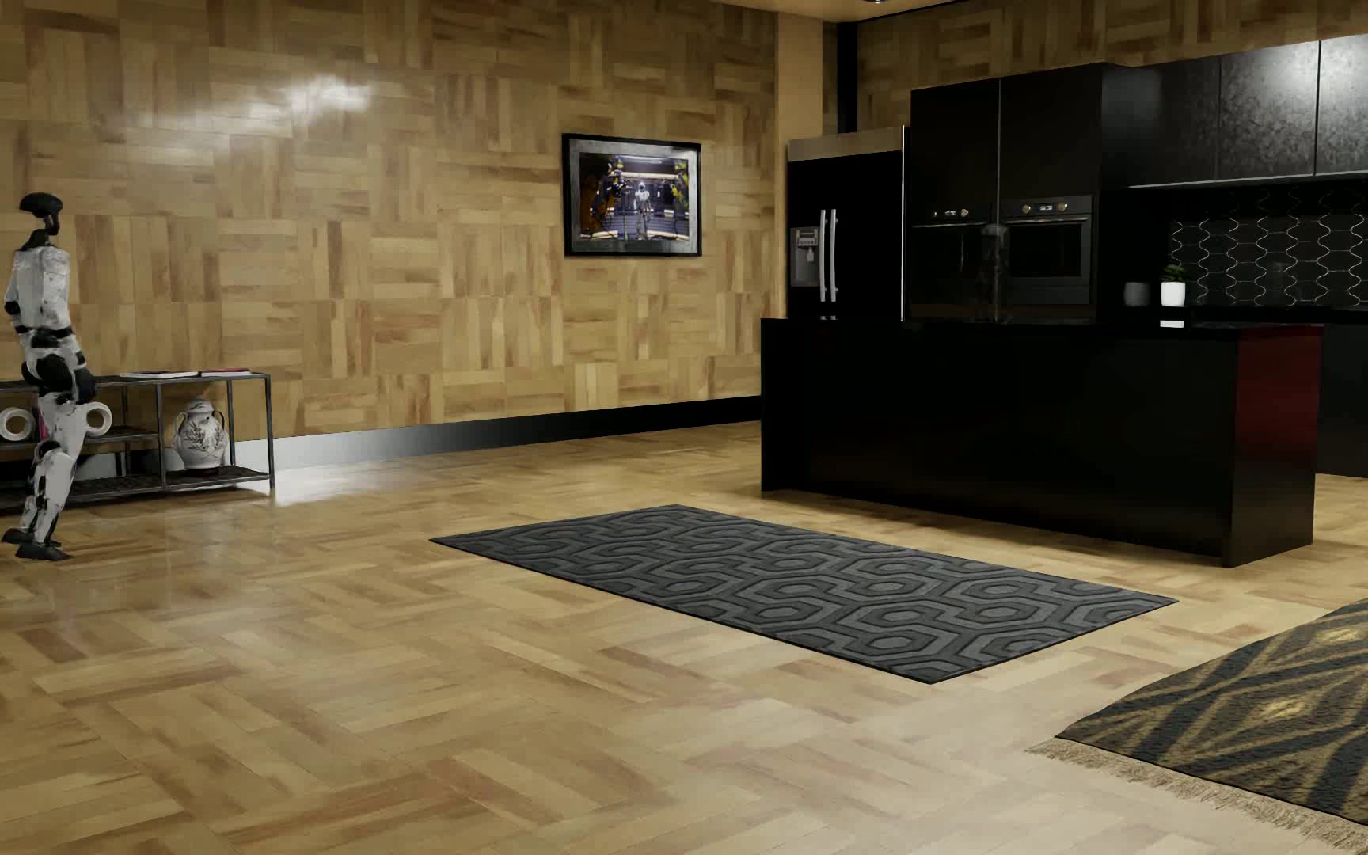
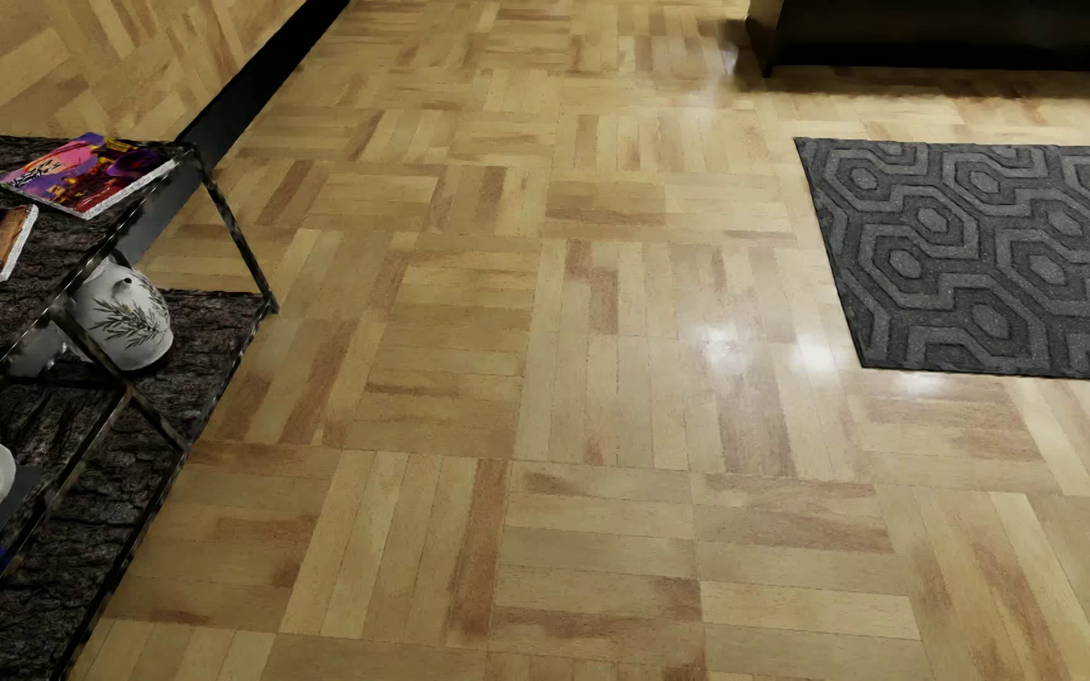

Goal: Walk around the counter

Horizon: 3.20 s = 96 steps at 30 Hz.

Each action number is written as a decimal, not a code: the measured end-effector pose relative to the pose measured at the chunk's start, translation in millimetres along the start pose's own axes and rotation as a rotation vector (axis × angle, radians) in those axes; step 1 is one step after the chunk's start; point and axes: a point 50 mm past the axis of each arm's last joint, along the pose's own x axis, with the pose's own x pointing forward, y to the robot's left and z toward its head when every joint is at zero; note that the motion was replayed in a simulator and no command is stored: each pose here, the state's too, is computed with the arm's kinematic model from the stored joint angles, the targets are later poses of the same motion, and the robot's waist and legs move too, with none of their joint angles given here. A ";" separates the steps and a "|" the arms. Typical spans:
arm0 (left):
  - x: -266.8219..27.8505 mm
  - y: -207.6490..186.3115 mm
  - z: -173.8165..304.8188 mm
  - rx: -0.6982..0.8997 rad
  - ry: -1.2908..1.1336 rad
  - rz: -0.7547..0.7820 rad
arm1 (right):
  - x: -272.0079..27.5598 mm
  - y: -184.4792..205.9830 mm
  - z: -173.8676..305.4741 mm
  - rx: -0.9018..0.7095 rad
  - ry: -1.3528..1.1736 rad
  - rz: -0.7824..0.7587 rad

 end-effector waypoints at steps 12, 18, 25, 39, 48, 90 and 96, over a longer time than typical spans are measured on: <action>-1.5 32.0 66.6 0.030 -0.253 0.076 | -12.4 6.6 -35.1 0.029 0.088 0.006; 2.0 39.8 71.3 0.051 -0.245 0.090 | -18.2 16.0 -60.1 0.023 0.189 0.032; -2.7 -2.9 -10.4 0.040 0.032 -0.020 | -8.4 10.3 -31.6 0.012 0.097 0.022; -12.7 -18.0 -44.2 0.009 0.143 -0.049 | -3.6 -13.8 5.6 0.045 -0.046 -0.050; -6.0 63.9 53.8 0.026 -0.209 0.163 | -17.0 3.8 -43.4 0.064 0.103 -0.015; -27.7 -12.6 -78.0 -0.075 0.248 -0.001 | -11.3 -7.5 5.1 0.061 -0.087 -0.041; -35.3 -35.9 -88.1 -0.122 0.276 -0.041 | -22.2 -45.1 74.4 0.048 -0.369 -0.141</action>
